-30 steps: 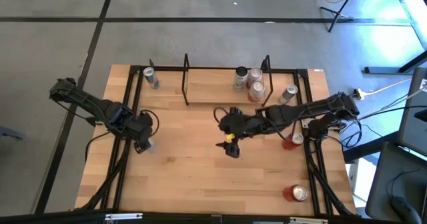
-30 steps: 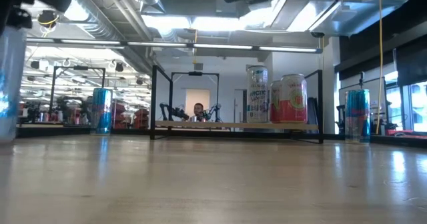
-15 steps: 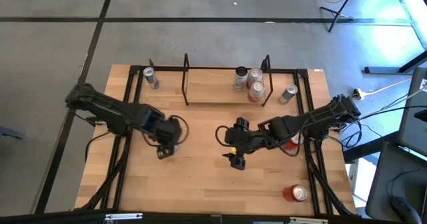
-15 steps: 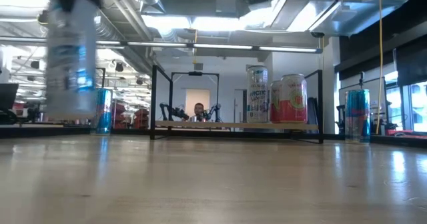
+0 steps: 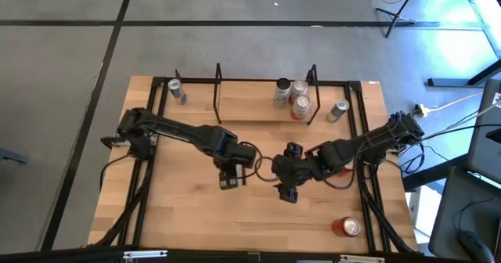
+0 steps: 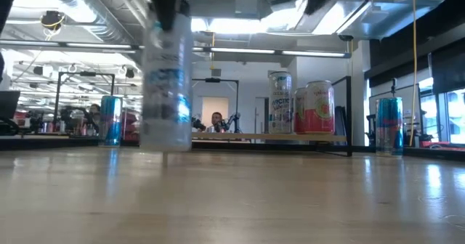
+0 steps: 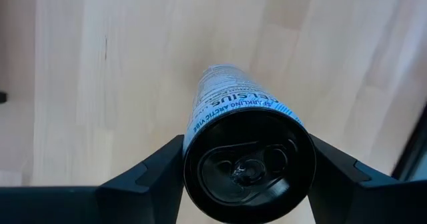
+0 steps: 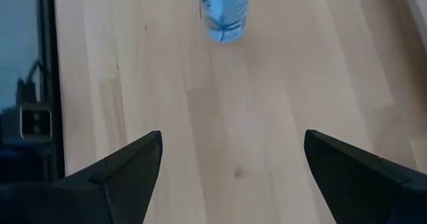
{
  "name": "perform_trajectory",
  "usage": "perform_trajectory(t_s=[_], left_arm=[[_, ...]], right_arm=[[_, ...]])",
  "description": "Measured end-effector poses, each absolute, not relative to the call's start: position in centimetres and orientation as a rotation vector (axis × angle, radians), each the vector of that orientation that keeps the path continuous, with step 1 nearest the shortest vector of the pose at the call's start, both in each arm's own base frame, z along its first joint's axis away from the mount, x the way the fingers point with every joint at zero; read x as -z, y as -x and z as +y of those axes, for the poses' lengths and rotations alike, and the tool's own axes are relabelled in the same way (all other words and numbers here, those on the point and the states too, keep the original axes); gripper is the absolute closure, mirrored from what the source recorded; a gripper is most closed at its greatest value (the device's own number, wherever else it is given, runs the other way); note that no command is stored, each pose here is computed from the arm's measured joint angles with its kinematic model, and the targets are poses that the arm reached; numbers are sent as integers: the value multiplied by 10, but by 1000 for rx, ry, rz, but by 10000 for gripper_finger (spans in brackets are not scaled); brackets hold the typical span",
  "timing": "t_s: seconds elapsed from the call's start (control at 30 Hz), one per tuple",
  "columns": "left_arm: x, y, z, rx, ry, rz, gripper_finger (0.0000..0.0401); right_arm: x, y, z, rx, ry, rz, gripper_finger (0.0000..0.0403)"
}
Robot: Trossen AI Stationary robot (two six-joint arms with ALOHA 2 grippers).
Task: Place canned beverage on shelf
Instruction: Put the white soda can on the shelf
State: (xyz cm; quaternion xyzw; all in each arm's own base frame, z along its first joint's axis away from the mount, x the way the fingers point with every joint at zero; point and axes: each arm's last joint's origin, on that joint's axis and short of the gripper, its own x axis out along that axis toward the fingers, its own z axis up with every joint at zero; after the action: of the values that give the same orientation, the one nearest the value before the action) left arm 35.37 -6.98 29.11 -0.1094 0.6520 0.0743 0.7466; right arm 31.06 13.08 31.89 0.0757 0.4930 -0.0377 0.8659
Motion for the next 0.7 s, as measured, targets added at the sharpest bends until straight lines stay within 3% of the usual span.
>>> perform_trajectory(t_s=[0.27, 0.7], left_arm=[[-275, -374, -59, -178, 280, 1430, 174], [-276, -375, -59, -168, 274, 1422, 106]], right_arm=[[-313, -286, 150, 197, -93, 1116, 54], [-314, -283, 152, 242, -101, 1095, 54]])
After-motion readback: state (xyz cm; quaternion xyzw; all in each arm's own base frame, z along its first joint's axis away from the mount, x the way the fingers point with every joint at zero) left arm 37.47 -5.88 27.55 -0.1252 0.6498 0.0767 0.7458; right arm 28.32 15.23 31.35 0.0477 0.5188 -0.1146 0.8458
